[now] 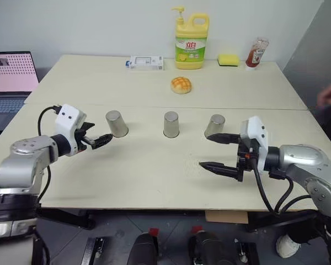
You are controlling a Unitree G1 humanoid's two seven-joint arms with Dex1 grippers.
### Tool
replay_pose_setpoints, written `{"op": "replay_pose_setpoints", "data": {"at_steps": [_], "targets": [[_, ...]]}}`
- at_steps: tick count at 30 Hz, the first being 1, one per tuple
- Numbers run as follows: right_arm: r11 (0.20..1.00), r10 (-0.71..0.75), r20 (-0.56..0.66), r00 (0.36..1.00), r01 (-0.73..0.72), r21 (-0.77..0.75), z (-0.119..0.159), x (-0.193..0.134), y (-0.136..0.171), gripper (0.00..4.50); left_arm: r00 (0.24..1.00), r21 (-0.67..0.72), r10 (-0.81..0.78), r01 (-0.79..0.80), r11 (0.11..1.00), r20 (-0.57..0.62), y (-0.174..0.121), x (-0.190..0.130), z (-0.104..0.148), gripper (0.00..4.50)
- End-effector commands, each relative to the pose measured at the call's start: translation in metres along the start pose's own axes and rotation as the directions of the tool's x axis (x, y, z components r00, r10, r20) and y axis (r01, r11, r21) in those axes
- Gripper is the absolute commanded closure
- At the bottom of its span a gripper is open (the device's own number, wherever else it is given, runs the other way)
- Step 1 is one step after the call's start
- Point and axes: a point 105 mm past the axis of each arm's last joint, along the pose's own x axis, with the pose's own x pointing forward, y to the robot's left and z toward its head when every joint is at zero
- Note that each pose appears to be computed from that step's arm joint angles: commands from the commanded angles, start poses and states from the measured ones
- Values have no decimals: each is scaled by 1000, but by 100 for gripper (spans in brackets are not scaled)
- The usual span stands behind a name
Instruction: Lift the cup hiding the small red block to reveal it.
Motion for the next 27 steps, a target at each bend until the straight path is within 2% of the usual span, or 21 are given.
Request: {"op": "replay_pose_setpoints", "data": {"at_steps": [1,16,20,24,27], "targets": [[1000,10,1,1000,-10,-28,9,3,3,0,999,33,25,-26,999,33,5,15,10,3],[999,17,-13,1000,-17,-29,8,4,9,0,999,-16,-2,3,1000,32,6,60,14,3],[999,19,-12,1000,-19,-29,7,5,9,0,999,-38,2,-1,999,39,5,67,13,70],[999,22,-9,1000,-22,-30,7,6,10,0,999,-50,-4,7,999,54,5,67,17,169],[999,22,-5,1000,-22,-28,7,6,11,0,997,-46,-6,10,999,74,6,62,23,181]]}}
